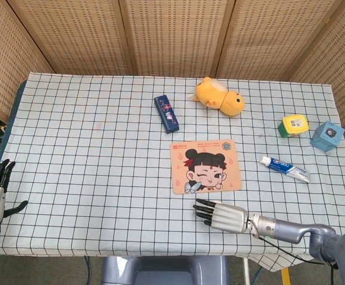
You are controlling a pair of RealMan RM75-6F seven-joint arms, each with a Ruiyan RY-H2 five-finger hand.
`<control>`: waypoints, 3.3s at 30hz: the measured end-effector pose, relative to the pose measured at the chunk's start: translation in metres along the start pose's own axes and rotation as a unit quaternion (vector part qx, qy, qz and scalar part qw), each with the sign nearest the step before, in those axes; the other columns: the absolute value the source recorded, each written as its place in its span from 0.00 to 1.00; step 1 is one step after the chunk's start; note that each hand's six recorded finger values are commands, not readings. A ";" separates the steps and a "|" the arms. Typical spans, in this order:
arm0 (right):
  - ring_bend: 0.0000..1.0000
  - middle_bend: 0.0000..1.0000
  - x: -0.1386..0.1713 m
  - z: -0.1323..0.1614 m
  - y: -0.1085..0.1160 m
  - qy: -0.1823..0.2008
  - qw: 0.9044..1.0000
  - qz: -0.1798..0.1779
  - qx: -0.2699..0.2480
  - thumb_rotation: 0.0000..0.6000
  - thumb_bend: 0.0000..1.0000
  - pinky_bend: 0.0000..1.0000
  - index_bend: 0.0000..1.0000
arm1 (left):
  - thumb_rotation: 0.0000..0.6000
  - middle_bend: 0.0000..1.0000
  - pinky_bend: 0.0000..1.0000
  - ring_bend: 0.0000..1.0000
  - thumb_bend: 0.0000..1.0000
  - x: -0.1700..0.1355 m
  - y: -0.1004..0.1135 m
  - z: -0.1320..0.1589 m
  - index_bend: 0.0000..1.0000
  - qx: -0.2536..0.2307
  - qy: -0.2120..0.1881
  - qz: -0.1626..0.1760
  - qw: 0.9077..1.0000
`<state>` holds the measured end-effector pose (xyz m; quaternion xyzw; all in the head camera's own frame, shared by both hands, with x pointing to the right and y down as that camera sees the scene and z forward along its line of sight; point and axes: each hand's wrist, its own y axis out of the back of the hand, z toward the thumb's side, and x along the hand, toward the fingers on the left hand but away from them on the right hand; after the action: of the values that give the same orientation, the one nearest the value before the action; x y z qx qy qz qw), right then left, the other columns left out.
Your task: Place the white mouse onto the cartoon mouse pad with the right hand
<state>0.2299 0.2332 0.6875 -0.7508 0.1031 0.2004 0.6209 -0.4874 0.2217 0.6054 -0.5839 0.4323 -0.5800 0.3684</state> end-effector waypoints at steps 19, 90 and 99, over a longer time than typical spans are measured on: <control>0.48 0.62 0.004 -0.017 0.008 -0.028 0.999 -0.028 0.023 1.00 0.15 0.47 0.82 | 1.00 0.00 0.00 0.00 0.00 0.000 -0.001 0.001 0.00 0.002 -0.002 -0.001 1.000; 0.03 0.16 -0.063 -0.119 0.009 -0.087 0.979 0.000 0.182 1.00 0.13 0.00 0.39 | 1.00 0.00 0.00 0.00 0.00 0.008 -0.009 -0.002 0.00 0.000 0.010 -0.016 1.000; 0.00 0.12 -0.028 -0.119 0.009 -0.115 0.976 -0.006 0.186 1.00 0.13 0.00 0.37 | 1.00 0.00 0.00 0.00 0.00 0.007 -0.007 0.000 0.00 -0.002 0.005 -0.013 1.000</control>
<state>0.2221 0.1124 0.7088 -0.5948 0.0618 0.2594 0.7584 -0.4871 0.2180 0.6142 -0.5875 0.4276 -0.5869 0.3571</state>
